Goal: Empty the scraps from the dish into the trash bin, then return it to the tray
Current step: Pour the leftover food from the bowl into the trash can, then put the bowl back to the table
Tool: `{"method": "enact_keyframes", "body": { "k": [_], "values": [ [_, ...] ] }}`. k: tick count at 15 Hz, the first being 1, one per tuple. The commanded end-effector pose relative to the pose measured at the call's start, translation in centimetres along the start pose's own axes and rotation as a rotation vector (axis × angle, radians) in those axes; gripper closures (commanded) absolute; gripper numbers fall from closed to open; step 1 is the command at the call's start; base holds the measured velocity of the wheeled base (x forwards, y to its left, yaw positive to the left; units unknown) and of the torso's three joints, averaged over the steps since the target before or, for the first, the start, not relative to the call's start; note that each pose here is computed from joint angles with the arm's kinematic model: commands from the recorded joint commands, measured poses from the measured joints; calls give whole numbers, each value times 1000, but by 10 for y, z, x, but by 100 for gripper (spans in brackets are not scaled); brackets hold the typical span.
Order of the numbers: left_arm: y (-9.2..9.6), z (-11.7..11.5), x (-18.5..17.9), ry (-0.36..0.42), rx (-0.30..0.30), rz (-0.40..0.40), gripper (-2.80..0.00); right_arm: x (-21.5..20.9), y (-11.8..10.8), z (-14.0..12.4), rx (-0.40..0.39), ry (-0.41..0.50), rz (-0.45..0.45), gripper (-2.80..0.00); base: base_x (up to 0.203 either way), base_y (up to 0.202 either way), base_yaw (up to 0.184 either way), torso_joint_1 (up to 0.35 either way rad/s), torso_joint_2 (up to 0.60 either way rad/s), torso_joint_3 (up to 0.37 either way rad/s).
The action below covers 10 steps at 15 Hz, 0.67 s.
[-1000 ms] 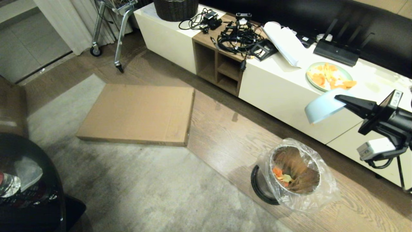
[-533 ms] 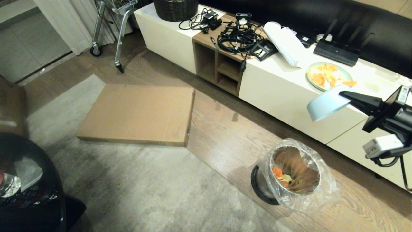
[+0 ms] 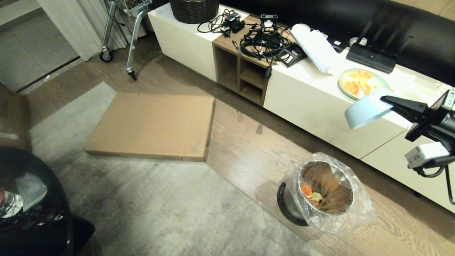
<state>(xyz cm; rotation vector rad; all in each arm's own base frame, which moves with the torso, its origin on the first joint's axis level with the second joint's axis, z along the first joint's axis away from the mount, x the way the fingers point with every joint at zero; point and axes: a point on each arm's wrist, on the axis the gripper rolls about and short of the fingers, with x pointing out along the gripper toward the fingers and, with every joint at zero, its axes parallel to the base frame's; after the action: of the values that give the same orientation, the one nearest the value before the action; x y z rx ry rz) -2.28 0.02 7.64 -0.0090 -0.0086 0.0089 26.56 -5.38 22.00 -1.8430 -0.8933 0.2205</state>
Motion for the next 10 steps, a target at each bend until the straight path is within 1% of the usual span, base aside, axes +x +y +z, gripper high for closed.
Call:
{"method": "enact_keyframes", "body": {
  "k": [1,3,4,7,9,10],
  "values": [
    [0,0,0,-1,0,0,0,0,0,-8,-53,9,-21,0,0,0,0,0,0,0],
    [0,0,0,-1,0,0,0,1,-3,-13,-56,13,-32,0,0,0,0,0,0,0],
    [0,0,0,-1,0,0,0,-2,1,-16,-50,17,-19,0,0,0,0,0,0,0],
    [0,0,0,-1,0,0,0,9,-3,-16,-41,-13,-51,0,0,0,0,0,0,0],
    [0,0,0,-1,0,0,0,9,4,-16,-19,-7,-37,0,0,0,0,0,0,0],
    [0,0,0,-1,0,0,0,11,3,-17,-23,-7,-42,0,0,0,0,0,0,0]
  ]
}}
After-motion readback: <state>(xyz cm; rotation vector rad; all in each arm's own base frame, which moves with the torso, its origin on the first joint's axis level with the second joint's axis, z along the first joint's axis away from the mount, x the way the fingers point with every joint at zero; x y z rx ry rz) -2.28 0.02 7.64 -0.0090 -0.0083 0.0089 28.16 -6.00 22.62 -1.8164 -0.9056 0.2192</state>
